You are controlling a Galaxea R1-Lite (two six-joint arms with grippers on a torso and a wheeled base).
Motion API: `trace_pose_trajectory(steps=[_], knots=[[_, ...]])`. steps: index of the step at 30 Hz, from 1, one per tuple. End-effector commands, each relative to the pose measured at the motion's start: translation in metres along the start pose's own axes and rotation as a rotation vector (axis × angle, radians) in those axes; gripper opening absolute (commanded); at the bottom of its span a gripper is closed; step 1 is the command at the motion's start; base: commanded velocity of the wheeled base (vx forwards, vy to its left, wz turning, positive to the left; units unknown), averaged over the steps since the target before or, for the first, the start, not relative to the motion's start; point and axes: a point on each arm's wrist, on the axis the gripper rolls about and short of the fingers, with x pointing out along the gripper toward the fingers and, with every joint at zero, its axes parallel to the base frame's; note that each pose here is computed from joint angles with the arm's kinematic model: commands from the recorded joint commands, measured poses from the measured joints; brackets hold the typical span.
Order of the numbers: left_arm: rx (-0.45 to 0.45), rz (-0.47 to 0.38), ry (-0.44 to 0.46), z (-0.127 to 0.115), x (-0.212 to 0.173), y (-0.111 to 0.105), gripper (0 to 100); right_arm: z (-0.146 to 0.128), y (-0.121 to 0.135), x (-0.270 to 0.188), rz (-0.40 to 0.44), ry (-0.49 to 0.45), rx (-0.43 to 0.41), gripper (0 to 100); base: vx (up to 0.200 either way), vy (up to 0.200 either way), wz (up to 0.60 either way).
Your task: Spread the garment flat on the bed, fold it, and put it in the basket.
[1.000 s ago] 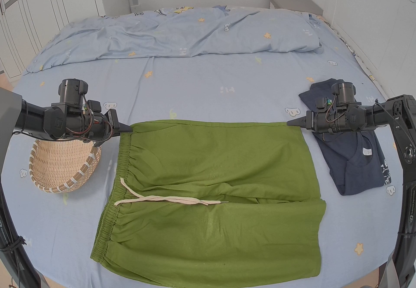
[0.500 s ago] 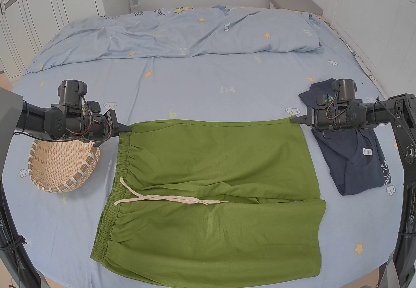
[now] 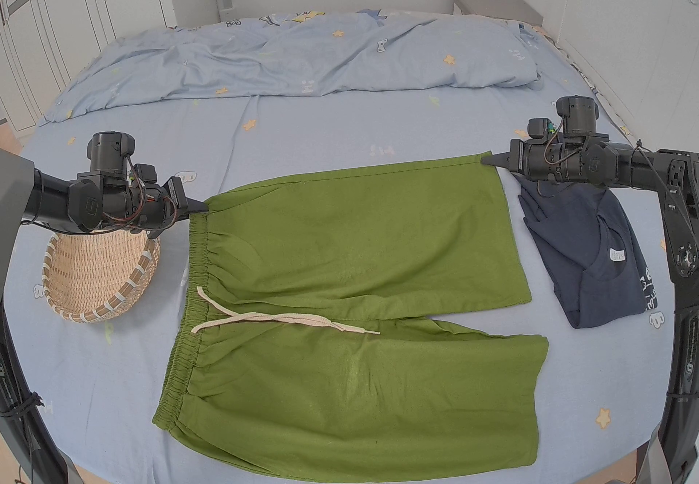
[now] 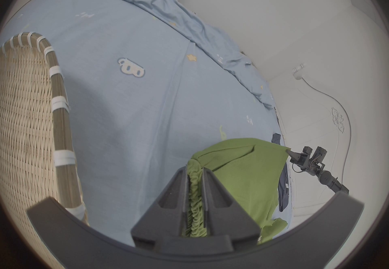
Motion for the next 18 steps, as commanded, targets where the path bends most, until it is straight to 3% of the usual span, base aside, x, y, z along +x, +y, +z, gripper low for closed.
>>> trace_pose_trajectory(steps=[1, 11, 18], knots=[[-0.008, 0.011, -0.011, 0.004, 0.003, 0.008, 0, -0.010, -0.003, 0.011, 0.002, 0.037, 0.026, 0, 0.000, 0.000, 0.00], [-0.010, 0.016, -0.022, 0.010, 0.008, 0.015, 0, -0.063, -0.019, 0.037, -0.036, 0.280, 0.191, 0, 0.000, 0.000, 0.00], [-0.007, 0.016, -0.015, 0.008, 0.010, 0.015, 0, -0.063, -0.023, 0.042, -0.084, 0.241, 0.150, 0, 0.000, 0.000, 0.00]])
